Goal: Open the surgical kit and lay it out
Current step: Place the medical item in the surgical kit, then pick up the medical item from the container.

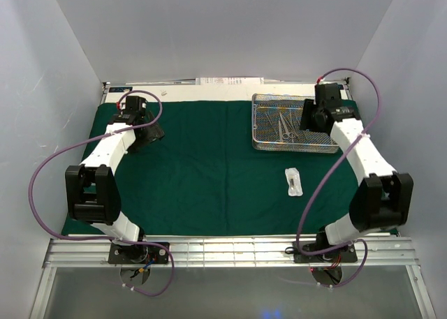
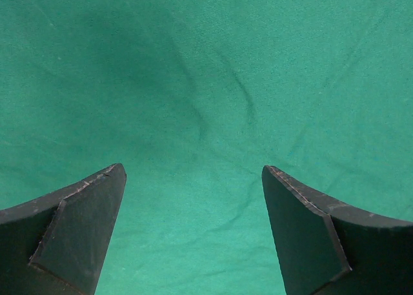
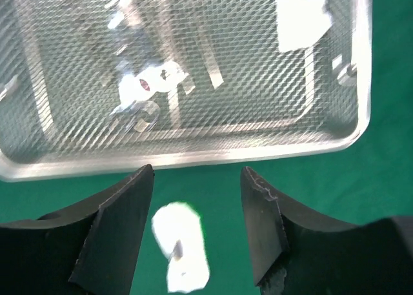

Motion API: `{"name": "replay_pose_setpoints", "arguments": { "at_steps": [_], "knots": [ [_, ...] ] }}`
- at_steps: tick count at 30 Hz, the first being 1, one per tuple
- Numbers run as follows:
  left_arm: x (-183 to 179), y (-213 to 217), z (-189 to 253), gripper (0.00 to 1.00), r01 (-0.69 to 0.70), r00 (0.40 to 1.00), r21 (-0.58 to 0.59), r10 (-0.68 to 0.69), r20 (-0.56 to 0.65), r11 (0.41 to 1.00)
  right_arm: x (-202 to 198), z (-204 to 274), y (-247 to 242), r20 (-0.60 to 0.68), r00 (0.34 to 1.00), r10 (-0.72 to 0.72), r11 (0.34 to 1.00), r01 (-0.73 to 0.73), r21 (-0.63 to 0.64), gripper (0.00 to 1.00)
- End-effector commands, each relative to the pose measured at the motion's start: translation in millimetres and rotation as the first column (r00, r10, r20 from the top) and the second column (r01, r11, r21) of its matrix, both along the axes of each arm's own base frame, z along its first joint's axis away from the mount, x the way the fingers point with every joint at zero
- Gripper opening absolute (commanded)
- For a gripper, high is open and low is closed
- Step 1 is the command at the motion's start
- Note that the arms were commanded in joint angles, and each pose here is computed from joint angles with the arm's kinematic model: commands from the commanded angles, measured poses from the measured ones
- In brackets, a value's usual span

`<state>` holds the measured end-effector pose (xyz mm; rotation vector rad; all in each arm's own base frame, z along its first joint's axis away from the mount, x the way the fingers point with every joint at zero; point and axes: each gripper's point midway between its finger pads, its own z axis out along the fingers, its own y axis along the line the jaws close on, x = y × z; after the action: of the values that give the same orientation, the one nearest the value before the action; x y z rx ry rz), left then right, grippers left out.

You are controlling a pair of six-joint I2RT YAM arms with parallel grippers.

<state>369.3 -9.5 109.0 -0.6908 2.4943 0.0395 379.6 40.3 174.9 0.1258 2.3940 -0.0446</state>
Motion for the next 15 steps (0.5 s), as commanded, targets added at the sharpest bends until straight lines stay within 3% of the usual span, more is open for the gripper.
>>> {"name": "replay_pose_setpoints", "arguments": {
  "at_steps": [1, 10, 15],
  "knots": [
    [1.2, -1.3, 3.4, 0.98, 0.01, 1.0, 0.003, -0.01, 0.019, 1.0, 30.5, -16.4, -30.1, -0.036, 0.999, -0.012, 0.998, 0.01, -0.067, 0.61],
    [3.2, -8.1, 0.8, 0.98, 0.038, 0.999, -0.026, -0.038, 0.01, 0.999, 108.4, -48.3, -92.5, 0.006, 0.995, -0.095, 0.987, 0.095, -0.127, 0.57],
    [4.7, -13.0, 3.6, 0.98, 0.055, 0.998, -0.049, -0.055, 0.012, 0.997, 135.0, -58.2, -105.1, 0.014, 0.998, -0.059, 0.985, 0.06, -0.162, 0.55]
  ]
}}
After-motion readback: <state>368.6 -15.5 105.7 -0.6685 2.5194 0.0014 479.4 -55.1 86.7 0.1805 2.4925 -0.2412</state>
